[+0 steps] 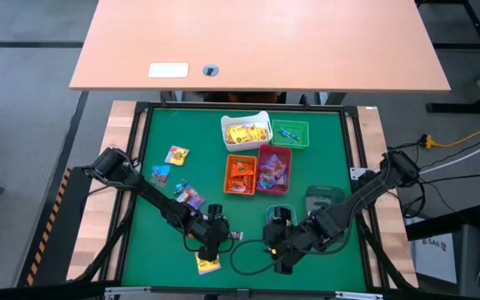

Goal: Sort candy
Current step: Put the brown chocolate into the gray bin

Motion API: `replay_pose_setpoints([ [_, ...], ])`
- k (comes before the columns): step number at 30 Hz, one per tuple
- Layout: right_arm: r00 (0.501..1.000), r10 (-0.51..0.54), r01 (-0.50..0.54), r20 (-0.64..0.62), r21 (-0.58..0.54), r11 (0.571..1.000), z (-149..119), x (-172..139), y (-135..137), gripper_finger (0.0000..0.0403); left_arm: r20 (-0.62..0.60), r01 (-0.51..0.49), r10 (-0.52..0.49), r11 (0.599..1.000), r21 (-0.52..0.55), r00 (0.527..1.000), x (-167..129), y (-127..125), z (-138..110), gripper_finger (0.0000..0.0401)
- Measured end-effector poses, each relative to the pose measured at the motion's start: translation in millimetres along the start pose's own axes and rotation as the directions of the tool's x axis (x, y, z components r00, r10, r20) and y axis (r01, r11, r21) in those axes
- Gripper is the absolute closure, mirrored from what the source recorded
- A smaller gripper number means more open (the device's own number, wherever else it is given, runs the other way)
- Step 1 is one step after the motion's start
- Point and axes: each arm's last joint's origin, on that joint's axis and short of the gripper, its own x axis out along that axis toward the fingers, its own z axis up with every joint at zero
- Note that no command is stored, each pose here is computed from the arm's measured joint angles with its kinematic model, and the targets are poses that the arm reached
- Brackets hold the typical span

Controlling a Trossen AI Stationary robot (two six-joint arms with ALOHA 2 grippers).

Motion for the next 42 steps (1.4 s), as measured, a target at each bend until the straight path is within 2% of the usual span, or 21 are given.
replay_pose_setpoints([
  [7,1.0,0.011,-0.011,0.019,0.006,1.0,2,0,1,0.0189,-0.001,-0.001,0.001,1.0,0.0,1.0,0,0,0,0.0308],
  [11,1.0,0.015,-0.015,0.025,0.009,1.0,2,0,1,0.0189,0.003,0.0,0.0,1.0,-0.001,1.0,0,0,0,0.033],
  [20,1.0,0.014,-0.014,0.026,0.011,1.0,2,0,1,0.0189,0.013,0.005,-0.005,1.0,-0.003,1.0,0,0,1,0.0327],
  [29,0.995,0.018,-0.021,0.093,0.026,0.999,7,0,4,0.0189,0.118,0.05,-0.046,0.998,-0.029,0.992,2,-4,10,0.0327],
  [36,0.992,-0.019,0.015,0.127,0.033,0.999,9,0,3,0.0189,0.182,0.066,-0.057,0.997,-0.043,0.982,-1,-6,26,0.0327],
  [42,0.99,-0.036,0.031,0.137,0.035,0.999,9,-1,3,0.0189,0.246,0.069,-0.07,0.998,0.012,0.967,-8,-10,48,0.0326],
])
